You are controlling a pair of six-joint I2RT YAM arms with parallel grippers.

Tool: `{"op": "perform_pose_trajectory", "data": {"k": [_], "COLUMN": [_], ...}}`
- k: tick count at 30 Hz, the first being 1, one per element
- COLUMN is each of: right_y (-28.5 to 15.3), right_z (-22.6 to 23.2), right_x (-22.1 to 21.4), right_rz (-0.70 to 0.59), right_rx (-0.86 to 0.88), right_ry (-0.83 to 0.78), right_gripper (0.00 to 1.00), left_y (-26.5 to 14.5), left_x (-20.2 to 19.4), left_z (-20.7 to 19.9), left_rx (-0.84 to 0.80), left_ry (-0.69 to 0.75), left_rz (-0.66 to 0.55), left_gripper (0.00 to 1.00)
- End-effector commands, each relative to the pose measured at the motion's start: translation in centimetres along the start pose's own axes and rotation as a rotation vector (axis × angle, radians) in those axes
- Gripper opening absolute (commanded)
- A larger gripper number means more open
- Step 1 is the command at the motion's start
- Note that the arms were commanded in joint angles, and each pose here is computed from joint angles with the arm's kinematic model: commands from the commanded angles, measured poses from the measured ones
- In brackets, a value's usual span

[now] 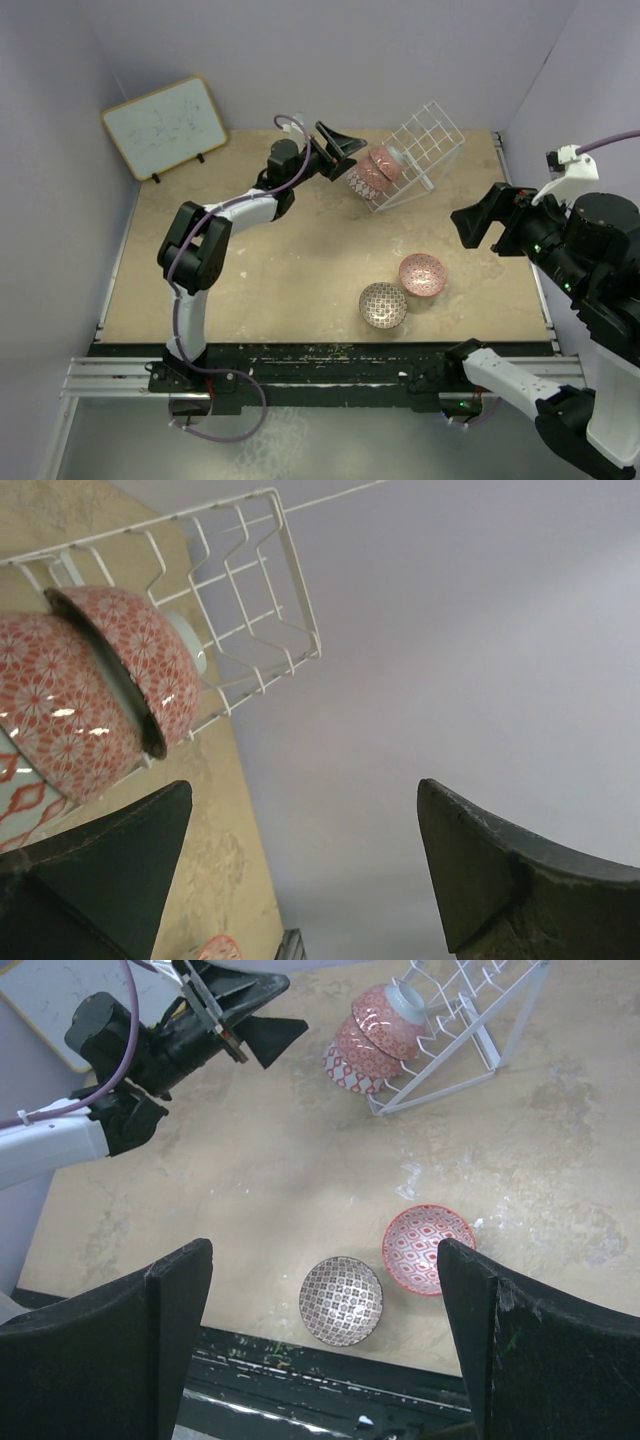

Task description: Load the bowls into the dish rack

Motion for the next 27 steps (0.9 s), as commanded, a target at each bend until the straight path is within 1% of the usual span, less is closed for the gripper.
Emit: {"op": "perform_pose_trajectory", "data": {"k": [1,3,6,8,11,15,17,20,23,27], "right_y": [-0.1,-0.3,-0.6,-0.7,-0.8,-0.7,-0.6,-0.6,-0.7,-0.7], "right_z": [0.4,0.3,0.2,0.2,0.2,0.2,0.1,0.2,0.2,0.4], "right_x": [0.7,0.6,0.7,0.6,0.5,0.2,0.2,0.1,0.2,0.2], "right_rz": [-0.037,-0.04,-0.047,-0.048,-0.047,-0.043,-0.041,-0.039,-0.041,-0.037], "right_rx": [0.024,0.025,0.023,0.023,0.025,0.024,0.023,0.025,0.029,0.036], "right_ry": [0.003,0.004,0.009,0.011,0.012,0.011,0.011,0.011,0.011,0.011], "right_gripper": [0.96,0.96,0.96,0.96,0.96,0.96,0.96,0.96,0.96,0.96], "left_y": [-2.1,-2.6,-3.5,-4.0,-5.1,-7.4,-8.8,-10.9,-13.2,-16.3], "left_x": [-0.7,-1.1,-1.4,-1.6,-2.1,-3.7,-5.0,-7.5,-10.3,-15.2], "left_z": [-3.3,-3.0,-3.1,-3.3,-3.3,-2.9,-2.3,-1.4,-1.1,-0.8], "left_rx": [-0.064,-0.048,-0.038,-0.022,0.012,0.09,0.141,0.218,0.257,0.308], "left_ry": [0.12,0.132,0.154,0.19,0.236,0.321,0.373,0.438,0.501,0.627], "left_rz": [0.045,0.059,0.065,0.075,0.098,0.143,0.175,0.226,0.28,0.384], "left_gripper": [0.93,0.83,0.61,0.57,0.58,0.67,0.69,0.69,0.65,0.63]}}
Point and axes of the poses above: each gripper's point midway between its finger pads, its own y axis out along the fingers, its own z axis along the line the jaws close on, x = y × z, the point moved 2 cm from there along -y, back along the fingers, and after that the axes turned 7 degrees about -y, right-handed, at the moved point
